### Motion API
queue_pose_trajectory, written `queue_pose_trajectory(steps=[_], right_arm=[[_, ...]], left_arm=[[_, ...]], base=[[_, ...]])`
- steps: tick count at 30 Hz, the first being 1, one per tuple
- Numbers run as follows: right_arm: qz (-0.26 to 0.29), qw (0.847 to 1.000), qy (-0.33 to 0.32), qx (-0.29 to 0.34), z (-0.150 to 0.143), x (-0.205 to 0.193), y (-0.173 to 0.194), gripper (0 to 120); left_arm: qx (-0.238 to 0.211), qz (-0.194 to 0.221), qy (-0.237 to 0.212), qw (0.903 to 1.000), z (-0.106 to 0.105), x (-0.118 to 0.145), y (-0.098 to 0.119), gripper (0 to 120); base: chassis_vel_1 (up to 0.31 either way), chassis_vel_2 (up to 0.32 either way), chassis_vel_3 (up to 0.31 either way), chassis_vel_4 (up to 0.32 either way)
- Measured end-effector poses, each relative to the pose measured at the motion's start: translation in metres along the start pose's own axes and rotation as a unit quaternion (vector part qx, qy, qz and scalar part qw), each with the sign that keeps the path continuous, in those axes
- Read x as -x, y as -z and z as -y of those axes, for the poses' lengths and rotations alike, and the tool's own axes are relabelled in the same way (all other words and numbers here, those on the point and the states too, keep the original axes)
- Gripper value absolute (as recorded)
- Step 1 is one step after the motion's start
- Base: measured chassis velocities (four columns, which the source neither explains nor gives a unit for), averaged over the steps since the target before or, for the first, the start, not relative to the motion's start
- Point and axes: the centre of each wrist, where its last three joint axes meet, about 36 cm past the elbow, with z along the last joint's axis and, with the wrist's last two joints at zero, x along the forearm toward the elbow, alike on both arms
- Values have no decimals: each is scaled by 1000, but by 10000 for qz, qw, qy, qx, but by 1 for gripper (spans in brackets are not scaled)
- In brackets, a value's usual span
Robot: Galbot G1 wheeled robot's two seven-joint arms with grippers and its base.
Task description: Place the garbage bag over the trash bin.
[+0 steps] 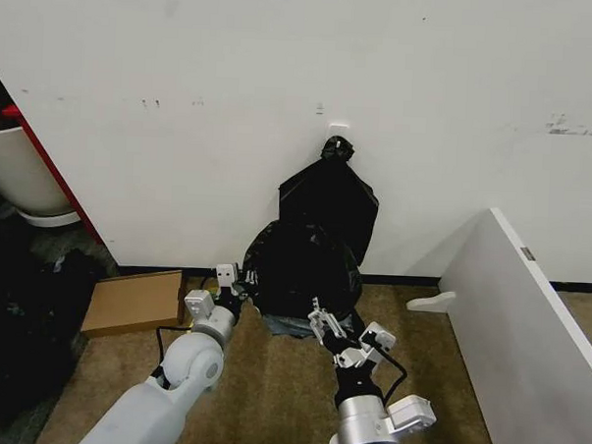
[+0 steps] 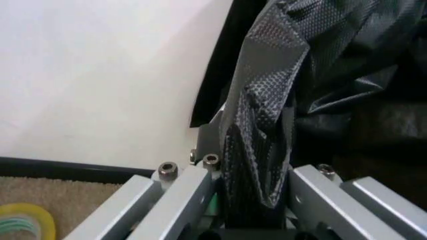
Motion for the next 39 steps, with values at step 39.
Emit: queue_pose_trajectory(steps=[39], right_arm=[[-1205, 9923, -102, -274, 35, 44, 66, 100]], left_arm=[[-678, 209, 382, 9967, 19, 13, -35, 1]], base=[[0, 0, 0, 0]])
